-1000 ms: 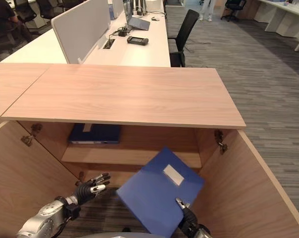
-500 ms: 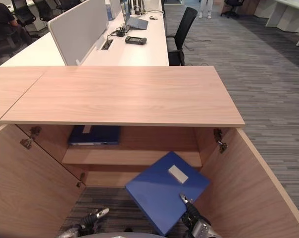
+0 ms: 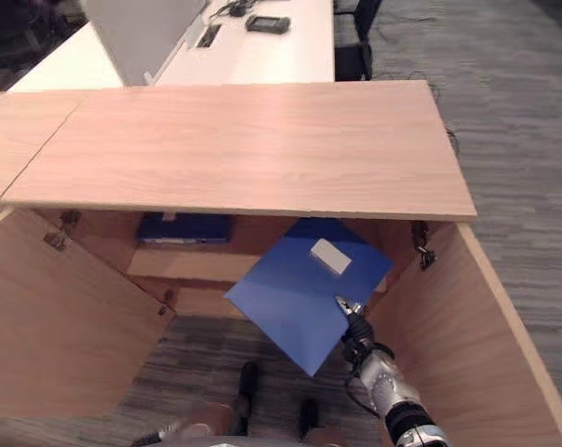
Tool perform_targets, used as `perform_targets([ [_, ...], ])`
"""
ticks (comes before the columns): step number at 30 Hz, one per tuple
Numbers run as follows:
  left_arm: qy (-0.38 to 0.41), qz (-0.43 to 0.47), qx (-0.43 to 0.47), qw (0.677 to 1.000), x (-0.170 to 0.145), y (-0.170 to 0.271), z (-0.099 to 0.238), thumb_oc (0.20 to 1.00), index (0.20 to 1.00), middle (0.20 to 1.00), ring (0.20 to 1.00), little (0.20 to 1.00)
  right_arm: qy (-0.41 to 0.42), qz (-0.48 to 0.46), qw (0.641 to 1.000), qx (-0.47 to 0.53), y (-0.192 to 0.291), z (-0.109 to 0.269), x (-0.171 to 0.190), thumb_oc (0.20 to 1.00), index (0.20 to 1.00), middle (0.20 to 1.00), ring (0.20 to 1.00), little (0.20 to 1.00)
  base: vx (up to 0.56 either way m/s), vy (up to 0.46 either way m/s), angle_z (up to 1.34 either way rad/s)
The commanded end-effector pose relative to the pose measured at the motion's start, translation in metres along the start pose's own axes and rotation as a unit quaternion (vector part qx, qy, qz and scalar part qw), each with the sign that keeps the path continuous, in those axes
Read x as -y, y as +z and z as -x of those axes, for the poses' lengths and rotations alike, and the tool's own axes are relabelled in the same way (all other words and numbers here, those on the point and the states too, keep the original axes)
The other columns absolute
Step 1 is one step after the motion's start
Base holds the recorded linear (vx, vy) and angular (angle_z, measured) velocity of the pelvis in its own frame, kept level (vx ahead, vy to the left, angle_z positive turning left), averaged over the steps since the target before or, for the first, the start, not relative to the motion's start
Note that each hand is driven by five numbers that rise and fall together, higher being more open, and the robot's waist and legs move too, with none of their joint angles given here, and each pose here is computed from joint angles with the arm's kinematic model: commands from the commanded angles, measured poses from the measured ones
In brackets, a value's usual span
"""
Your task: Put the empty folder in the office cabinet
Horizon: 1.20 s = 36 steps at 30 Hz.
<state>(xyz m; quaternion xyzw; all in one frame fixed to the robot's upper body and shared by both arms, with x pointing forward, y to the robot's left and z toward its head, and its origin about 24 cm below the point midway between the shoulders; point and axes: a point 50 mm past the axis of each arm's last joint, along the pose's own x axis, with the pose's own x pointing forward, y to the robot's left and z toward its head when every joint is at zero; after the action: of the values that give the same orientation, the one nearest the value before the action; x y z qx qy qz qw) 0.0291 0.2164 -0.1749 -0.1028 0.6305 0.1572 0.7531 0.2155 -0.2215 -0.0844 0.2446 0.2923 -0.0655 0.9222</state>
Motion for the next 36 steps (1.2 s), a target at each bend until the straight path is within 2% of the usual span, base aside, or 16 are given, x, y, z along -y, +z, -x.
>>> perform_targets([
  [1, 0.026, -0.035, 0.011, 0.999, -0.014, 0.014, 0.000, 1.000, 1.000, 1.000, 1.000, 1.000, 0.058, -0.018, 0.997, 0.054, 0.016, -0.005, -0.027, 0.200, 0.200, 0.200, 0.200, 0.200, 0.07, 0.242, -0.41],
  [5, 0.075, -0.034, -0.044, 0.996, -0.032, -0.011, 0.004, 1.000, 1.000, 1.000, 1.000, 1.000, 0.052, -0.042, 0.997, 0.037, 0.009, -0.011, -0.033, 0.200, 0.200, 0.200, 0.200, 0.200, 0.04, 0.326, -0.57],
  [11, 0.093, -0.035, -0.078, 0.992, -0.044, -0.030, 0.009, 1.000, 1.000, 1.000, 1.000, 1.000, 0.090, -0.020, 0.995, 0.021, 0.000, -0.010, -0.054, 0.200, 0.200, 0.200, 0.200, 0.200, -0.03, 0.094, -0.64],
  [17, 0.091, -0.088, -0.037, 0.991, -0.041, -0.004, 0.005, 1.000, 1.000, 1.000, 1.000, 1.000, 0.131, -0.010, 0.990, 0.059, 0.016, -0.006, -0.067, 0.200, 0.200, 0.200, 0.200, 0.200, 0.03, -0.007, -0.15],
  [22, 0.059, -0.103, 0.036, 0.992, -0.011, 0.033, 0.000, 1.000, 1.000, 1.000, 1.000, 1.000, 0.155, -0.009, 0.982, 0.110, 0.042, -0.006, -0.083, 0.200, 0.200, 0.200, 0.200, 0.200, -0.05, -0.084, 0.25],
  [23, 0.049, -0.098, 0.059, 0.992, -0.001, 0.044, -0.001, 1.000, 1.000, 1.000, 1.000, 1.000, 0.164, -0.010, 0.979, 0.122, 0.047, -0.006, -0.088, 0.200, 0.200, 0.200, 0.200, 0.200, -0.14, -0.077, 0.19],
  [24, 0.022, -0.099, 0.103, 0.989, 0.022, 0.067, 0.000, 1.000, 1.000, 1.000, 1.000, 1.000, 0.177, -0.008, 0.974, 0.143, 0.059, -0.006, -0.099, 0.200, 0.200, 0.200, 0.200, 0.200, -0.15, -0.055, 0.15],
  [30, -0.059, -0.114, 0.231, 0.964, 0.080, 0.122, 0.018, 1.000, 1.000, 1.000, 1.000, 1.000, 0.221, -0.002, 0.951, 0.216, 0.099, -0.004, -0.136, 0.200, 0.200, 0.200, 0.200, 0.200, -0.05, -0.002, 0.21],
  [36, -0.118, -0.104, 0.332, 0.930, 0.101, 0.160, 0.048, 1.000, 1.000, 1.000, 1.000, 1.000, 0.252, -0.014, 0.909, 0.332, 0.151, 0.018, -0.169, 0.200, 0.200, 0.200, 0.200, 0.200, -0.05, -0.002, 0.18],
])
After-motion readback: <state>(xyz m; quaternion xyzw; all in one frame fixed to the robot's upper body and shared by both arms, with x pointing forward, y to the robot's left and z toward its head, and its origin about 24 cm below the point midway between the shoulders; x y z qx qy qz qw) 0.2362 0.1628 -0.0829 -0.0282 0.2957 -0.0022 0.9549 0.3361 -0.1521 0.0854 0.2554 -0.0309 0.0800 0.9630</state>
